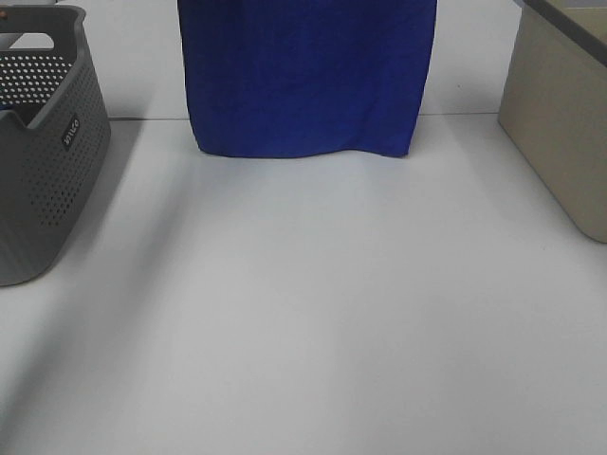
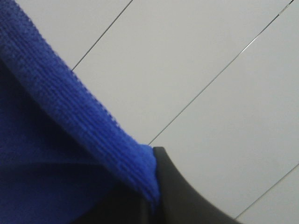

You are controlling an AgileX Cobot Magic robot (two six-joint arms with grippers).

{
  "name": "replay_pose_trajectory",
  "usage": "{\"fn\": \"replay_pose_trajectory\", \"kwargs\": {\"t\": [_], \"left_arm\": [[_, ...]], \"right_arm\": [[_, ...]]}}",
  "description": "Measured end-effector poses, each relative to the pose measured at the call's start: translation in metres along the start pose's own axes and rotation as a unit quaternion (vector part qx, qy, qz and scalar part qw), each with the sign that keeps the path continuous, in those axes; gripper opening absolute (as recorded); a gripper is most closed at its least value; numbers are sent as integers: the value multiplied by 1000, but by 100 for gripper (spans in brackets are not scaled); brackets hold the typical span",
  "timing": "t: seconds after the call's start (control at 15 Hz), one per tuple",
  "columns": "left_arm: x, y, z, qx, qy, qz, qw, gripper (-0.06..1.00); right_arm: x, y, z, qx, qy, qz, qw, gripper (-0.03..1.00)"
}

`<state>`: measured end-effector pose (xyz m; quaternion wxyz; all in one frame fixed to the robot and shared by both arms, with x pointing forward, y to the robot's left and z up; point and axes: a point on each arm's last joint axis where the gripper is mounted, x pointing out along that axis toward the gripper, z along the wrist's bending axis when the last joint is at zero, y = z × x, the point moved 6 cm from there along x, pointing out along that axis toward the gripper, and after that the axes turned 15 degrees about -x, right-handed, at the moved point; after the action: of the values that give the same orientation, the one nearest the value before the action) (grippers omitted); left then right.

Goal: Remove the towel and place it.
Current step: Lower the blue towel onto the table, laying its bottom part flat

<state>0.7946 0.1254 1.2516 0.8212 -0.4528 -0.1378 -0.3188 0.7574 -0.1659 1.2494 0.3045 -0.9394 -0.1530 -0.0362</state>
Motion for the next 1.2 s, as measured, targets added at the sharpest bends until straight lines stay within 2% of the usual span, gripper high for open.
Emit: {"fn": "replay_pose_trajectory", "kwargs": {"t": [0.27,0.6,0.87,1.2], "left_arm": [[-1,3,3,8,-2,4,1000,0],[-3,13,8,31,-5,4,1000,0],[-3,14,8,32,-5,1,999,0],[-3,15,8,30,-5,2,1000,0]], "right_arm": [[4,2,-5,4,36,-8,999,1],[15,14,0,53,84,-18,995,1],[15,12,1,73,84,-28,993,1],[17,19,18,82,28,-1,996,1]]}}
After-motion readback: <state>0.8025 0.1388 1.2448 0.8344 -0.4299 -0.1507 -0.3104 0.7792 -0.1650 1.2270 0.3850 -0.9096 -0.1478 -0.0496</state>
